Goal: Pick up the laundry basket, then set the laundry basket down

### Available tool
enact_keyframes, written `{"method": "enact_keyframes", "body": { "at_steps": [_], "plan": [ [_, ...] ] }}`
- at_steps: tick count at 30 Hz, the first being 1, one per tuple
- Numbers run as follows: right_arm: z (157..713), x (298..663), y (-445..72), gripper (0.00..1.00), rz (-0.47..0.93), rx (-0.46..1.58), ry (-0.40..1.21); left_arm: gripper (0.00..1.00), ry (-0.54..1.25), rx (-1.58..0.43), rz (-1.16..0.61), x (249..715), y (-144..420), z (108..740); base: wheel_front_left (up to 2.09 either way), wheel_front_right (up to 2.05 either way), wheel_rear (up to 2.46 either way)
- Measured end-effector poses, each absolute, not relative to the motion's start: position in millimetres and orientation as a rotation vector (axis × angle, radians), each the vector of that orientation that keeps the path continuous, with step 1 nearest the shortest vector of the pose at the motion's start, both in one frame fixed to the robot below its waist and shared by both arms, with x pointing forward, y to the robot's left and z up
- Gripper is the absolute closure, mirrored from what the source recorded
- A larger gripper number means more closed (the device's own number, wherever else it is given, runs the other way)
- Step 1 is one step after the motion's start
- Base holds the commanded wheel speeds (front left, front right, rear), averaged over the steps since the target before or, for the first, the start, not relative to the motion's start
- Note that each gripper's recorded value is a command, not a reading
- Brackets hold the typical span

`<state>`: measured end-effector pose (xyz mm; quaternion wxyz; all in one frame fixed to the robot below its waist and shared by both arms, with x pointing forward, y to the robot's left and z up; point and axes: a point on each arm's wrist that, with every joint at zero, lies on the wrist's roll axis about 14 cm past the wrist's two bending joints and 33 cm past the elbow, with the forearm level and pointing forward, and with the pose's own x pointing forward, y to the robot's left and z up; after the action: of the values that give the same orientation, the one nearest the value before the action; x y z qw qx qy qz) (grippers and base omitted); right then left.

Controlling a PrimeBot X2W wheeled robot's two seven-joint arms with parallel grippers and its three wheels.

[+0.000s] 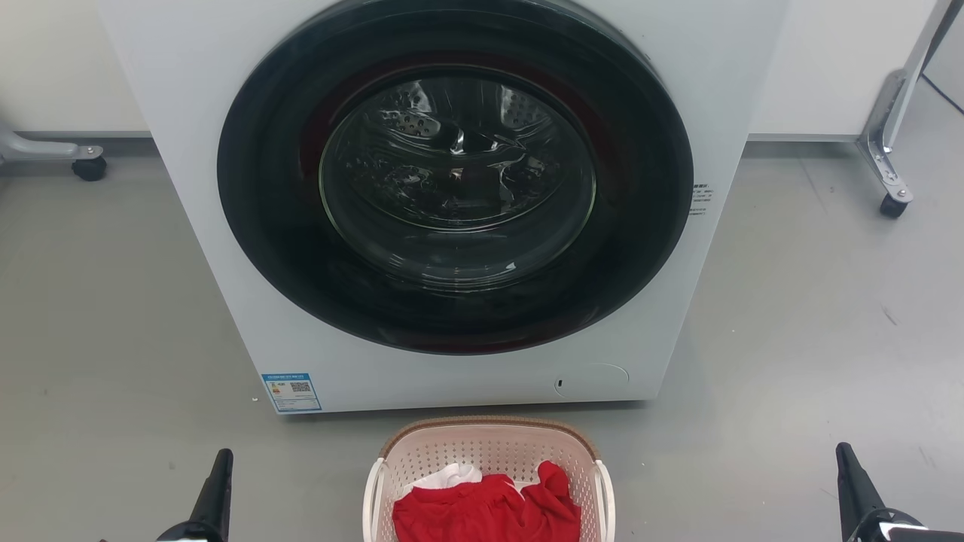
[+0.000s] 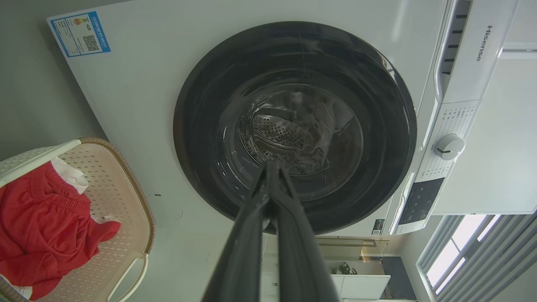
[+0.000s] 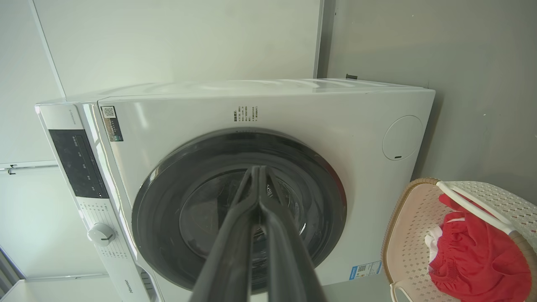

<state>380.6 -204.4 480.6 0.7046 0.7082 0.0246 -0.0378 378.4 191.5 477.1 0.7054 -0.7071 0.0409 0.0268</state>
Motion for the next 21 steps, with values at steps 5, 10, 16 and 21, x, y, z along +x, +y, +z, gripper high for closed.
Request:
{"method": "enact_keyframes", "body": {
  "at_steps": [5, 10, 16, 21],
  "plan": [
    [480.7, 380.6, -204.4, 1.0, -0.084, 1.575, 0.055, 1.0, 0.091, -1.572, 0.06, 378.4, 191.5, 477.1, 0.0, 0.0, 0.0],
    [480.7, 380.6, -204.4, 1.0, -0.084, 1.575, 0.054, 1.0, 0.091, -1.572, 0.06, 378.4, 191.5, 477.2, 0.0, 0.0, 0.0],
    [481.0, 380.6, -204.3, 1.0, -0.083, 1.575, 0.054, 1.0, 0.091, -1.572, 0.06, 378.4, 191.5, 477.2, 0.0, 0.0, 0.0],
    [481.2, 380.7, -204.3, 1.0, -0.082, 1.575, 0.053, 1.0, 0.091, -1.572, 0.06, 378.4, 191.5, 477.1, 0.0, 0.0, 0.0]
  ]
}}
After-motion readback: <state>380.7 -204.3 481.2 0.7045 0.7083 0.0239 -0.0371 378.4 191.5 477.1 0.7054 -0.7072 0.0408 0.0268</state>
